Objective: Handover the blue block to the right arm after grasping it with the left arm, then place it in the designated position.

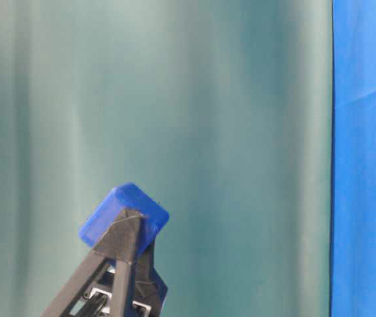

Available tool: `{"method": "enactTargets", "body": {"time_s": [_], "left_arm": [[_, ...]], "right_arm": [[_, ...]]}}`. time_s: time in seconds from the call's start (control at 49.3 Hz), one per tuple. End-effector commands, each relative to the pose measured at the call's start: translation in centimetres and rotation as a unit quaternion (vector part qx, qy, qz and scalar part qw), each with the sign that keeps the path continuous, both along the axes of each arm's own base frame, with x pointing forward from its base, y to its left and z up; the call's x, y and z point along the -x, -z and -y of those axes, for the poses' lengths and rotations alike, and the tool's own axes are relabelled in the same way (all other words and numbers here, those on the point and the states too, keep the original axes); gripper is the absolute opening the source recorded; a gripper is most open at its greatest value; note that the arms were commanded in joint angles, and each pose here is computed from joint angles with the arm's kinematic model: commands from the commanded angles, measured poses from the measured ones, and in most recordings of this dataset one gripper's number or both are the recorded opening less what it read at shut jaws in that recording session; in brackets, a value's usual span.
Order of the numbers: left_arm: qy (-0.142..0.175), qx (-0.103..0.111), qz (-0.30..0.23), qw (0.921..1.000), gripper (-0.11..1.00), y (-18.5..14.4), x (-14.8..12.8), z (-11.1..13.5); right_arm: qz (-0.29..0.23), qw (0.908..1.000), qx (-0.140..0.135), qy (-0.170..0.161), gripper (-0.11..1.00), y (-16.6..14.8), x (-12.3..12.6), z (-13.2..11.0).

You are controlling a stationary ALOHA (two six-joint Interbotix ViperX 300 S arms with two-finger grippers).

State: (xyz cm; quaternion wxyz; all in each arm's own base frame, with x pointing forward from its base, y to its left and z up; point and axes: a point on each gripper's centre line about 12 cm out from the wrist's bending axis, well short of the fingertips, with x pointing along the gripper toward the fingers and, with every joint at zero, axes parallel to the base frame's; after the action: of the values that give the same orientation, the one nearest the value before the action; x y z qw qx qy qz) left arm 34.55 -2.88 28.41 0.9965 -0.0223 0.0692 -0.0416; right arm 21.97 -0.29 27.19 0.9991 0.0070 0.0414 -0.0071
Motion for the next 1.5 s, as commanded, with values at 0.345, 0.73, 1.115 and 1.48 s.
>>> {"method": "enactTargets", "body": {"time_s": [0.345,0.73,1.115,1.48], "left_arm": [[-0.004,0.003,0.02,0.9998,0.48,-1.2,0.1,-0.2],[-0.007,0.003,0.021,0.9998,0.48,-1.2,0.1,-0.4],[-0.008,0.007,0.023,0.9997,0.48,-1.3,0.0,-0.5],[-0.009,0.008,0.026,0.9996,0.48,-1.4,0.0,-0.6]], "right_arm": [[0.019,0.9998,0.005,0.0,0.98,-1.3,-0.4,0.0],[0.021,0.9907,0.131,-0.03,0.97,-2.4,-0.8,-0.6],[0.029,0.9281,0.364,-0.075,0.96,-2.7,-1.3,-1.4],[0.047,0.8202,0.559,-0.113,0.96,-2.4,-1.4,-2.2]]}}
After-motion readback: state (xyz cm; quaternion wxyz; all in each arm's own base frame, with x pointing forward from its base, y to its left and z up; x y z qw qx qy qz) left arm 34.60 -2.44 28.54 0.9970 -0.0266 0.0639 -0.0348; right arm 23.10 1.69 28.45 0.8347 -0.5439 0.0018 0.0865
